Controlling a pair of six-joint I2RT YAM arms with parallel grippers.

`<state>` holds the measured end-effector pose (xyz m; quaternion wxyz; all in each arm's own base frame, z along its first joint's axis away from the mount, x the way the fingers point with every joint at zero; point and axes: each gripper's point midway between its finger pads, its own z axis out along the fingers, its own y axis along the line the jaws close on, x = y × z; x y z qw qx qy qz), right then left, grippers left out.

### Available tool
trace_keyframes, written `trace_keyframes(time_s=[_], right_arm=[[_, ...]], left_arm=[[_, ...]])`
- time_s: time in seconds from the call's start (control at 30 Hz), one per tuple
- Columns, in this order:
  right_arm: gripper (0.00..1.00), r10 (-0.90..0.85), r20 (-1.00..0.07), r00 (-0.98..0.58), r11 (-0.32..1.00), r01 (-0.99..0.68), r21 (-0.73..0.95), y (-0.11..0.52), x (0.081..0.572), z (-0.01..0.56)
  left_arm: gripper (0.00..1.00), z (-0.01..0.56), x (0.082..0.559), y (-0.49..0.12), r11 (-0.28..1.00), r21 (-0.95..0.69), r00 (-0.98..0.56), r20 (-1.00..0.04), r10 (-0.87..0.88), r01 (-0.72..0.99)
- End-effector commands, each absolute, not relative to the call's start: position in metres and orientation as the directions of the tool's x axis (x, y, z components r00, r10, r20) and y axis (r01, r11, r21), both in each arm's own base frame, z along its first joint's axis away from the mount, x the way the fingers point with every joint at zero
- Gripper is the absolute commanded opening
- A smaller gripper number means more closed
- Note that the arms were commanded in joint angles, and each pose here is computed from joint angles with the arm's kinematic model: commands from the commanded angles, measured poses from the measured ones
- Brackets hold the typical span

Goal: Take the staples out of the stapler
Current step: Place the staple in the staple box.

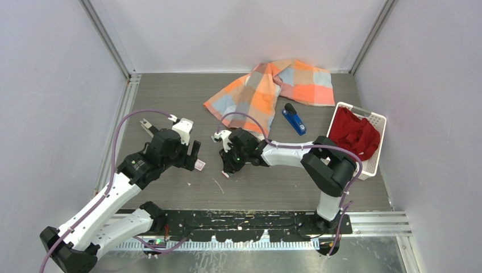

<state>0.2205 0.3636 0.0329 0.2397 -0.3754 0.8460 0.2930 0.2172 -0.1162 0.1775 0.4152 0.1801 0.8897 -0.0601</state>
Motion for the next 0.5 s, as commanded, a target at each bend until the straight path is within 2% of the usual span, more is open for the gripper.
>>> trace_keyframes(time_s=[0.0,0.47], right_arm=[[0.24,-0.465,-0.668,-0.580,0.528,-0.788,0.317,0.3764,0.2275,0.0465],[0.26,-0.468,-0.664,-0.583,0.527,-0.788,0.320,0.3763,0.2269,0.0462]], left_arm=[[0.83,0.1945,0.2269,-0.1221,0.925,0.034,-0.541,-0.803,0.251,0.378],[0.83,0.1941,0.2276,-0.1218,0.926,0.033,-0.543,-0.802,0.249,0.376]])
